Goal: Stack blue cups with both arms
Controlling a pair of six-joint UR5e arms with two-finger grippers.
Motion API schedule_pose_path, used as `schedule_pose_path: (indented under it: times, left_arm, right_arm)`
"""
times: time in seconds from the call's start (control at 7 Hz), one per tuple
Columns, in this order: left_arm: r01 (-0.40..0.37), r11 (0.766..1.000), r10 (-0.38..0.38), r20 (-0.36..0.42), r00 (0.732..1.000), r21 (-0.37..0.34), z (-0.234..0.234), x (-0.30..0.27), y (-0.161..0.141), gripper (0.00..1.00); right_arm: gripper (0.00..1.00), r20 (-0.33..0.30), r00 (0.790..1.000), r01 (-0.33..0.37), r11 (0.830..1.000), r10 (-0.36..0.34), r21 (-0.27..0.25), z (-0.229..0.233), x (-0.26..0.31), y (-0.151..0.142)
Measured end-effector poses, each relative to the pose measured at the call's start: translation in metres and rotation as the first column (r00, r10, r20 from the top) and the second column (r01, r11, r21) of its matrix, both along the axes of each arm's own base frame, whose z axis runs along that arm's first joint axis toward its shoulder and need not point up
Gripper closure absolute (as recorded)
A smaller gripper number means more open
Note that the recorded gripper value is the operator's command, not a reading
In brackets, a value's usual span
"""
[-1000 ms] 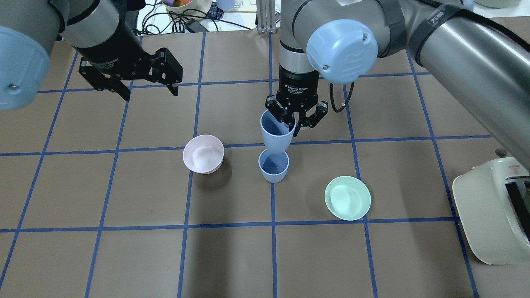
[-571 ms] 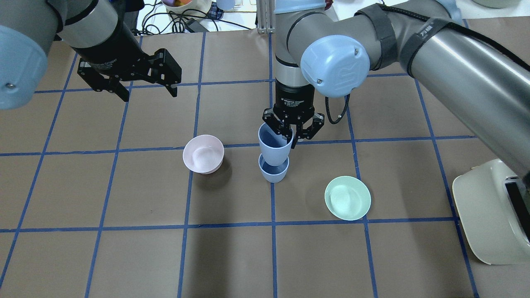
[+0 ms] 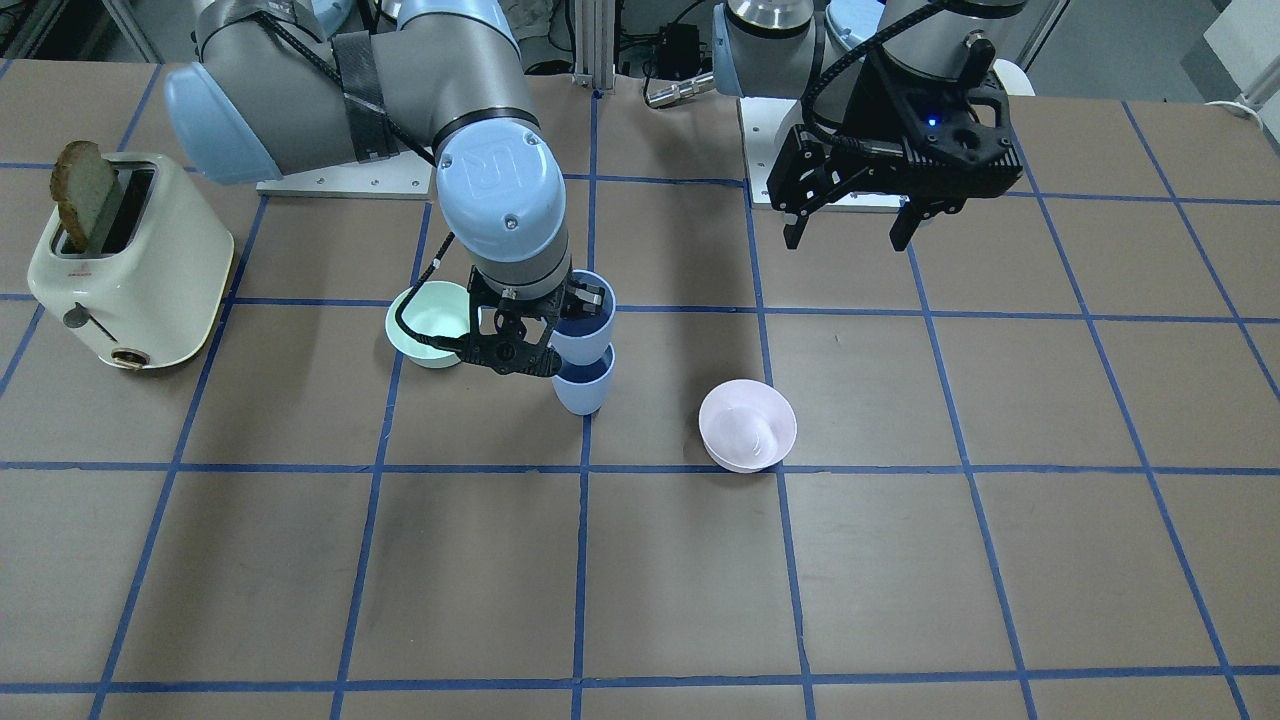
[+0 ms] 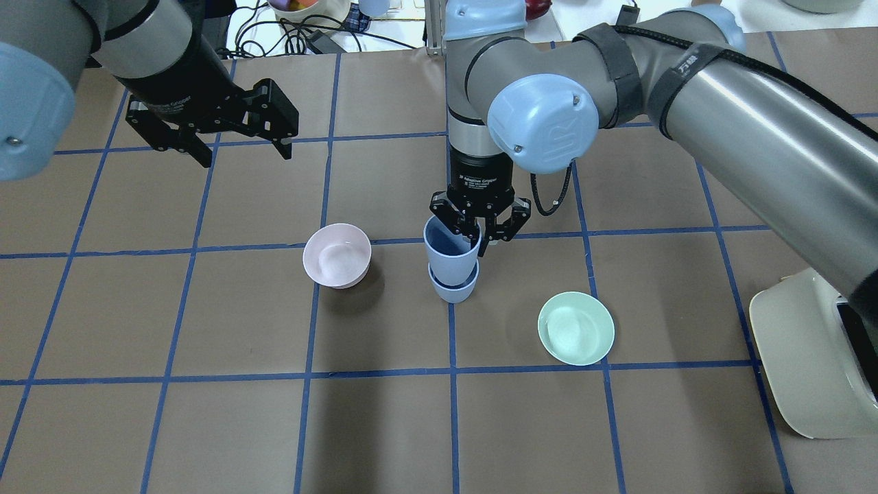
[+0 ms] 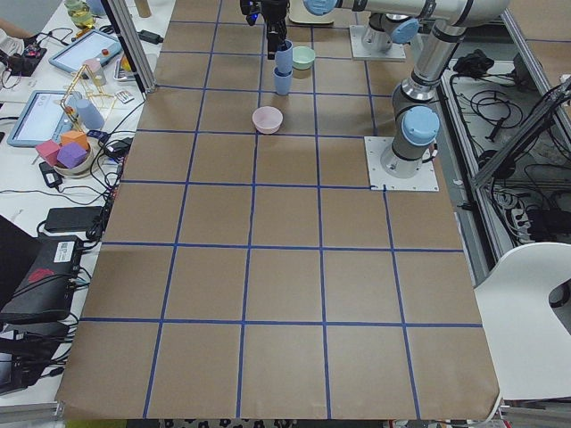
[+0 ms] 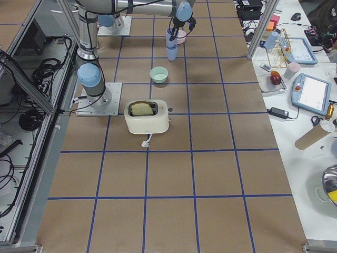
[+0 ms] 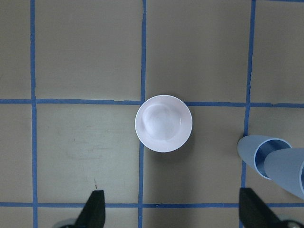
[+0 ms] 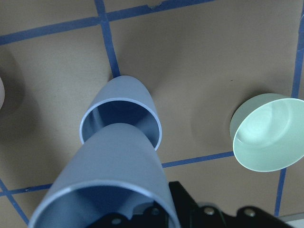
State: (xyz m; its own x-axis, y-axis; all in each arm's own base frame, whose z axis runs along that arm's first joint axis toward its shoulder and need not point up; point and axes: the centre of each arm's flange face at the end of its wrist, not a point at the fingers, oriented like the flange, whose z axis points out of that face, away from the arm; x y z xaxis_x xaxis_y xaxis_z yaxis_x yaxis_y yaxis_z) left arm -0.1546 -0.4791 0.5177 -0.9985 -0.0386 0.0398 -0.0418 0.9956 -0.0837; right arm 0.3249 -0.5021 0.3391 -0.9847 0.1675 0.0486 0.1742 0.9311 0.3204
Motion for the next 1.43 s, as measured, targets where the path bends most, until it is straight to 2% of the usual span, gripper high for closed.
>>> schedule_pose_path:
  times: [0.14,0.29,0.86,1.14,1.29,1.43]
  left_arm:
    - [-0.002,1.000,0.002,0.000,1.000,-0.001,0.000,0.001,0.000,0.00]
    - [-0.003,1.000,0.003,0.000,1.000,-0.001,0.000,0.001,0.000,0.00]
    - [-0.004,1.000,0.004,-0.001,1.000,-0.001,0.001,0.002,0.000,0.00]
    - [-0.004,1.000,0.004,0.000,1.000,-0.001,0.001,0.002,0.001,0.00]
    - [-0.004,1.000,0.004,0.000,1.000,-0.001,0.001,0.002,0.001,0.00]
    - [-0.004,1.000,0.004,0.000,1.000,-0.001,0.001,0.002,0.001,0.00]
  right_arm:
    - [0.19,0.000,1.000,0.000,1.000,0.000,0.000,-0.003,0.000,0.001]
    - [0.00,0.002,1.000,0.000,1.000,0.000,-0.009,-0.004,0.000,0.000]
    - [0.00,0.010,1.000,0.018,0.998,-0.017,-0.063,0.006,-0.005,-0.010]
    - [0.00,0.005,0.998,0.057,0.985,-0.057,-0.160,0.044,-0.047,-0.042]
    - [0.00,0.011,0.998,0.060,0.977,-0.059,-0.204,0.065,-0.084,-0.059]
    - [0.00,0.016,0.999,0.032,0.972,-0.029,-0.232,0.081,-0.116,-0.068]
